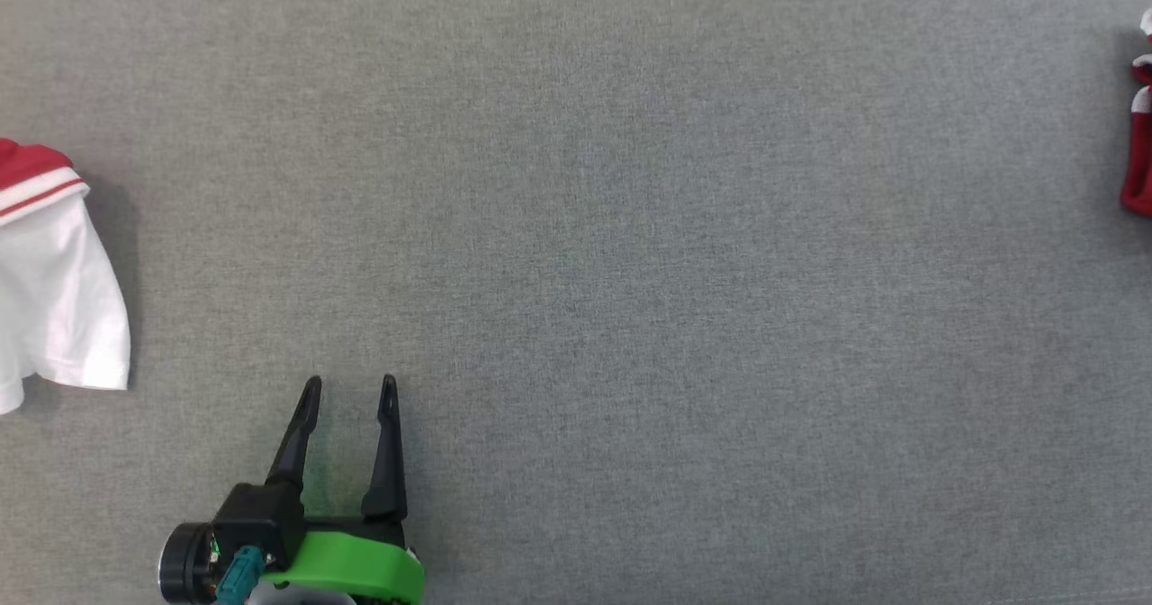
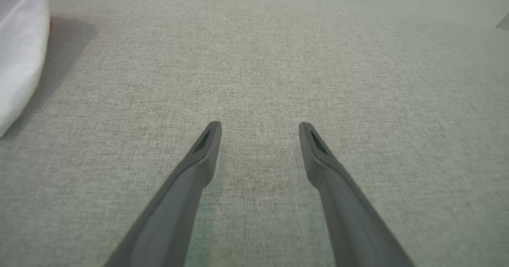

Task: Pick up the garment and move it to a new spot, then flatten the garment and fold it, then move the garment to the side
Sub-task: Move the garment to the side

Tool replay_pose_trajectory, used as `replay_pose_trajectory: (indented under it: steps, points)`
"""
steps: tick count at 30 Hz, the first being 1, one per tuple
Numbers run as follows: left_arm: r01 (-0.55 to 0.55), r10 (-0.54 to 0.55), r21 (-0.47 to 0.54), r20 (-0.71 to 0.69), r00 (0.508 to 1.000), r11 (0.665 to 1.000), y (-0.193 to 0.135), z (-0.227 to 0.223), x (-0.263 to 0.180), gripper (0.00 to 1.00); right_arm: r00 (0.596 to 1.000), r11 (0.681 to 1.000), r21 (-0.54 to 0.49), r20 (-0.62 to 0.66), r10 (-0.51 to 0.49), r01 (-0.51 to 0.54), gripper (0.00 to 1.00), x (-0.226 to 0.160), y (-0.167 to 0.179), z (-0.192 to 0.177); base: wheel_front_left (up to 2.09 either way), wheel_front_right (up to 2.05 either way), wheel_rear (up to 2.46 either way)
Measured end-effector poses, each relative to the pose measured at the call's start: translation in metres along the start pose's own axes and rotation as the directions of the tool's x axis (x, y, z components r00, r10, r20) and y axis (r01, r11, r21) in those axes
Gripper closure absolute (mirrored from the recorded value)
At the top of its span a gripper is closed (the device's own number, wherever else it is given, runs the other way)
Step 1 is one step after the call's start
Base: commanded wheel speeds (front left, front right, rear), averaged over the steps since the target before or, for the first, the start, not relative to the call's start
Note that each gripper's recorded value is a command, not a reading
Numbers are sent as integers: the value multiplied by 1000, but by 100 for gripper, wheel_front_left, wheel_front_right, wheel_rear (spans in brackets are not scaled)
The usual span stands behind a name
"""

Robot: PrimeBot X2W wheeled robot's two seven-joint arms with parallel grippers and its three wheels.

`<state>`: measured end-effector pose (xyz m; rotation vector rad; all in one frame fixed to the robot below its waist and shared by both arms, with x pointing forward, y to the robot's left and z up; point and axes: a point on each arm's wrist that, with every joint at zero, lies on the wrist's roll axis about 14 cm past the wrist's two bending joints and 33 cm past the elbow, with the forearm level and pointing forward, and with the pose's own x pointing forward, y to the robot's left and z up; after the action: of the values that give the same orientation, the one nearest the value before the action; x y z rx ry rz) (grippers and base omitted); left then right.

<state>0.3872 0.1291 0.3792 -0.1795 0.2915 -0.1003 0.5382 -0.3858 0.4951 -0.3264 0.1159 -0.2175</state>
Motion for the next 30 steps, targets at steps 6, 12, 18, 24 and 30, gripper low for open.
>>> replay_pose_trajectory:
  steps: [6,12,18,24,30]
  points:
    - [-19,19,11,40,999,1000,5,14,-36,0,992,997,55,122,42,-49,0,-70,23,22,0,0,0]
    - [-57,53,29,132,990,998,17,38,-73,0,978,985,132,192,81,-107,0,-156,66,32,0,0,0]
    - [-45,32,47,250,968,998,14,69,-93,0,979,967,222,185,85,-126,0,-220,90,25,0,0,0]
    - [-51,34,45,312,950,998,15,85,-103,0,980,953,257,149,128,-164,0,-245,105,9,0,0,0]
    - [-37,20,47,317,948,998,10,87,-103,0,976,941,280,161,146,-187,0,-249,113,12,0,0,0]
